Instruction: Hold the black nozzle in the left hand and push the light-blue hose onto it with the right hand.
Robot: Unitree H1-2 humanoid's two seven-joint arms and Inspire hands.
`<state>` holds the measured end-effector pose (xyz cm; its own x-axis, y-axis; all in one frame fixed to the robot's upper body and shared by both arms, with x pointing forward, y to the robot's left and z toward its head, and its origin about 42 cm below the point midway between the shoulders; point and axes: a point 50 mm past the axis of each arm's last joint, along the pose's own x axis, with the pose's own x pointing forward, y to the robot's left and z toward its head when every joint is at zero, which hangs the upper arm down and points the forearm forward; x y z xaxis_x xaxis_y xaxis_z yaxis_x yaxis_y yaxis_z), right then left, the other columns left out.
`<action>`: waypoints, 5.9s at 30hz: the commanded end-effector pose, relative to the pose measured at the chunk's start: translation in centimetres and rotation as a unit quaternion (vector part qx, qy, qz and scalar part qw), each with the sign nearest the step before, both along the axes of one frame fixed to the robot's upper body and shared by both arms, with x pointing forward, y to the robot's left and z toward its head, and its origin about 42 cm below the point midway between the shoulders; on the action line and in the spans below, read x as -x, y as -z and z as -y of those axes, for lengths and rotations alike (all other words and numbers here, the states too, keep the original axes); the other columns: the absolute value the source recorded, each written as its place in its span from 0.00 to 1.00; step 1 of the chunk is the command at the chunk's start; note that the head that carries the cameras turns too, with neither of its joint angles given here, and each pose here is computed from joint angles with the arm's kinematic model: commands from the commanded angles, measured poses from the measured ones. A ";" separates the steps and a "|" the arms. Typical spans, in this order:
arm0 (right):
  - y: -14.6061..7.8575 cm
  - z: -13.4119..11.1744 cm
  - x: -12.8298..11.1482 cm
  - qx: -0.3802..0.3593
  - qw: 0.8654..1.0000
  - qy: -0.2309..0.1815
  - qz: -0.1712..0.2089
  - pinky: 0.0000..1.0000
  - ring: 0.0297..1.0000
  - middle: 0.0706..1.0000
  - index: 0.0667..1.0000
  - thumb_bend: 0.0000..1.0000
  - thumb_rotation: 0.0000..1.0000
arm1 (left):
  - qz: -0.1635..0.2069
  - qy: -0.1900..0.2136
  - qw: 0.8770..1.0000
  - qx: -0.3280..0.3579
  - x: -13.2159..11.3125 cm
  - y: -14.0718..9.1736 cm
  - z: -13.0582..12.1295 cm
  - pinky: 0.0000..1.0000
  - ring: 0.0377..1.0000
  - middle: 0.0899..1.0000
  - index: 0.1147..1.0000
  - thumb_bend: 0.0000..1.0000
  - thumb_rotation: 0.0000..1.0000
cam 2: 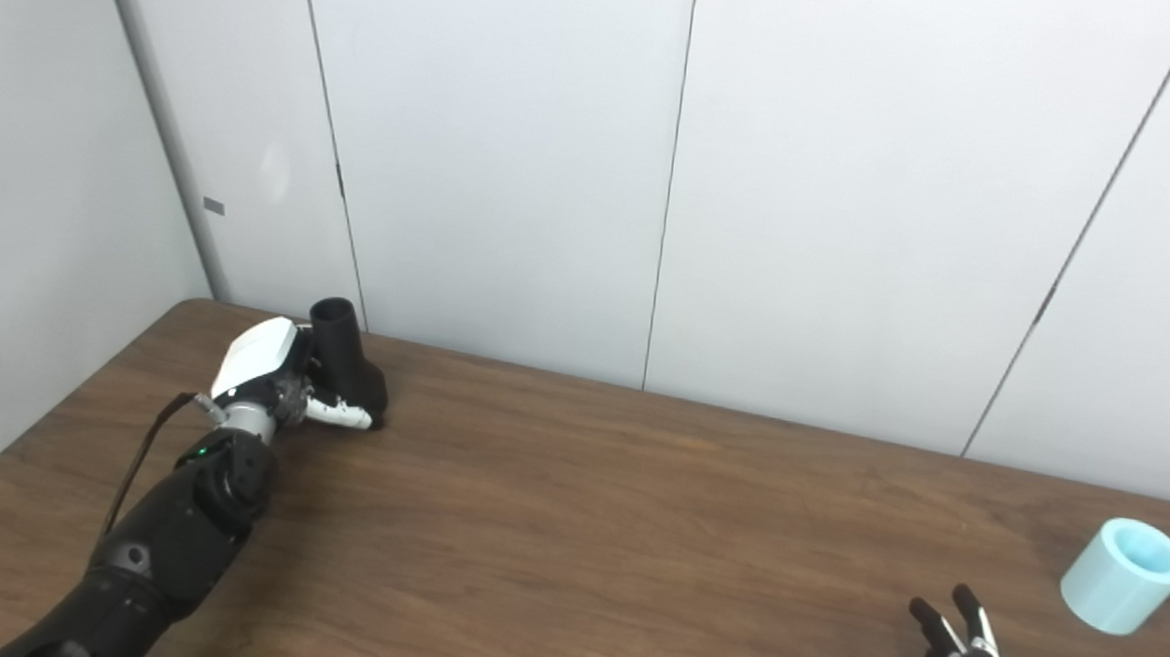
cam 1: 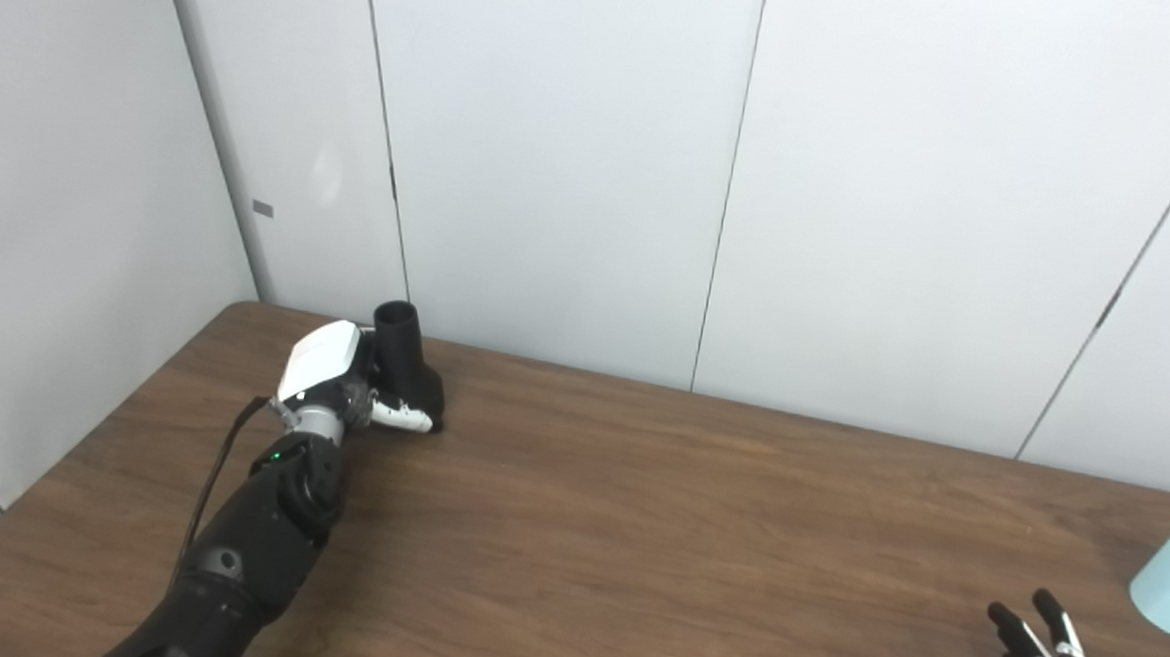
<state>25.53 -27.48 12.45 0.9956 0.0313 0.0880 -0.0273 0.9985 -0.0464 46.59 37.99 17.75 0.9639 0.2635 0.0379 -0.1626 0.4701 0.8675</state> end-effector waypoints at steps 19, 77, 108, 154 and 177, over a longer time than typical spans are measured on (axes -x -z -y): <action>-1.6 0.0 -0.3 0.000 0.999 -0.016 0.035 0.92 0.93 0.87 1.00 0.45 1.00 | 0.028 0.034 0.999 -0.005 1.1 0.1 1.8 0.43 0.39 0.43 0.43 0.51 0.00; -8.1 0.5 0.7 0.055 0.994 0.012 0.089 0.86 0.90 0.85 0.96 0.54 0.96 | 0.107 0.332 0.936 0.039 17.8 3.9 24.5 0.43 0.45 0.44 0.42 0.50 0.00; -20.8 6.1 -9.9 0.561 0.806 0.104 0.157 0.84 0.90 0.84 0.86 0.87 0.15 | 0.083 0.343 0.935 0.034 17.9 5.8 23.8 0.44 0.44 0.43 0.43 0.50 0.00; -16.5 14.3 -19.7 0.644 0.744 0.074 -0.159 0.65 0.76 0.82 0.76 0.93 0.10 | 0.073 0.337 0.938 0.039 18.1 5.6 23.5 0.45 0.45 0.43 0.42 0.50 0.00; -15.8 14.8 -19.9 0.650 0.746 0.117 -0.083 0.47 0.44 0.47 0.44 0.52 0.00 | 0.075 0.332 0.940 0.034 18.0 5.5 23.5 0.42 0.45 0.42 0.43 0.50 0.00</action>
